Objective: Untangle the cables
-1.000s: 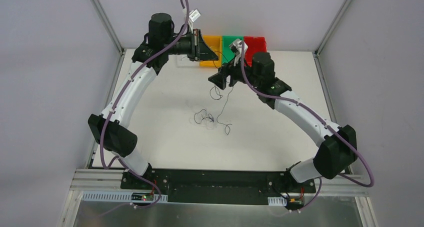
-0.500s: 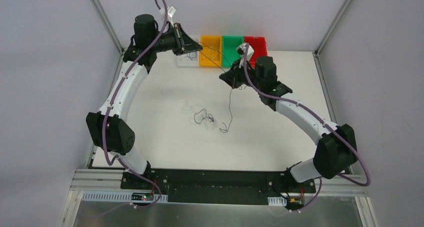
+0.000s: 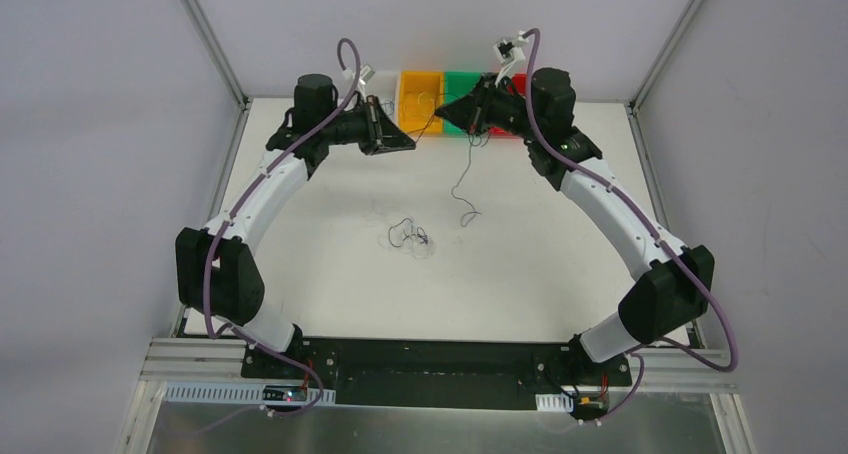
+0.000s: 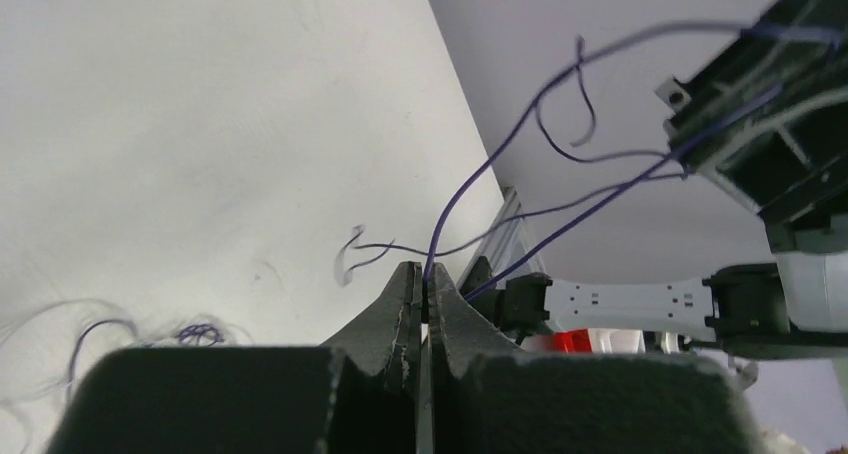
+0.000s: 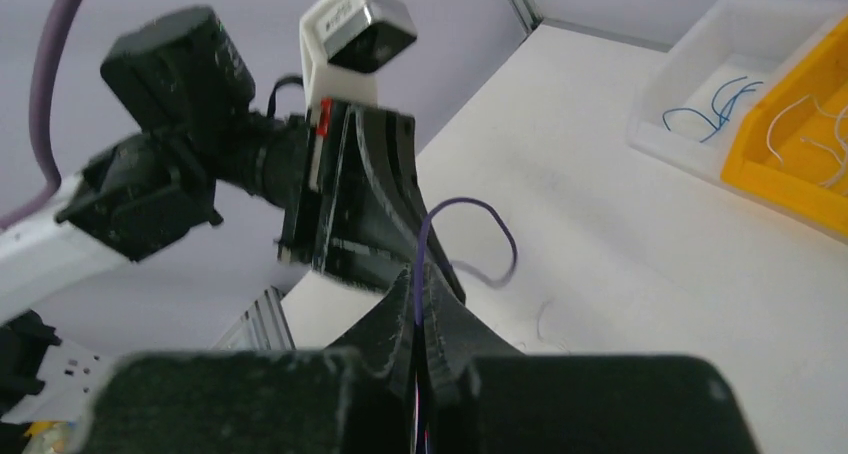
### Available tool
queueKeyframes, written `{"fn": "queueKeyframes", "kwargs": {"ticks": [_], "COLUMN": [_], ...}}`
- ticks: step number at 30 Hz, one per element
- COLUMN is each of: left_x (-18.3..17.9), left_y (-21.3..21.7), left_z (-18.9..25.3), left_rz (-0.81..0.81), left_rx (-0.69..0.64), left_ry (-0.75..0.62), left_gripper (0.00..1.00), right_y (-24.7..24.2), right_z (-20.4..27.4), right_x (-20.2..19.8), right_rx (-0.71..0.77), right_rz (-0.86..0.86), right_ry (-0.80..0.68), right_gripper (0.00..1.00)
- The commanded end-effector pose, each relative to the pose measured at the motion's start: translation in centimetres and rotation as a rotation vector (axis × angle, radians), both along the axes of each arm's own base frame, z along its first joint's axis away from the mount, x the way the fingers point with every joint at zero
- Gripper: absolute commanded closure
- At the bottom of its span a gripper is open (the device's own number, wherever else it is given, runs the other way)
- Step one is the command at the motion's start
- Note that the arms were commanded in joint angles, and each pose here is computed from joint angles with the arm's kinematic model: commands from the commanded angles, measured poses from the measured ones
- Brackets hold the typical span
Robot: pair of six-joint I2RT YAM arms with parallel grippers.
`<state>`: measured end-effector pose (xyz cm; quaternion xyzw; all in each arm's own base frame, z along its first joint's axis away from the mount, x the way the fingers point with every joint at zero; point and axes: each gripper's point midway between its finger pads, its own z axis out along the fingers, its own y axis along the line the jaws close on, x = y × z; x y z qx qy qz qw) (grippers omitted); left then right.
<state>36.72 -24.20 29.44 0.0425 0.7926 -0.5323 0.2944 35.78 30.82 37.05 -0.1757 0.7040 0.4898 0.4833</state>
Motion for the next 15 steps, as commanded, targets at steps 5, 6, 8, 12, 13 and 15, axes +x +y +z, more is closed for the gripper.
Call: {"fn": "queueKeyframes", "kwargs": {"ticks": [5,6,8,12,13,15], "left_x": [-4.3,-4.9,-6.1,-6.3,-5.8,-4.3], "left_y": [-7.1,-7.6,-8.3,-8.6,-8.0,-5.9], "left_z": [2.7,2.5,2.3,1.8,1.7,1.3], "left_rz": [-0.271,-0.295,-0.336,-0.339,-0.320,-0.253], "left_rx": [-0.109,-0.105,-0.078,-0.011,0.008,0.054], "left_ry": [-0.188,-0.199,-0.265,-0.296,-0.299,-0.274], "left_gripper": [1.00,1.00,1.00,1.00,0.91,0.52], "right_y": [-0.7,-1.0,-1.3,-0.9,-1.0,-1.4], "right_z": [9.0,9.2,9.8,10.3,10.3,9.7], "right_x": [5.8,6.3,7.2,7.4,7.4,7.6], "right_rx": [0.217,0.218,0.229,0.245,0.238,0.206], "right_rz": [-0.206,-0.226,-0.248,-0.230,-0.227,-0.229], "right_ry": [-0.132,-0.140,-0.146,-0.142,-0.146,-0.156], "right_gripper": [1.00,1.00,1.00,1.00,1.00,1.00]}}
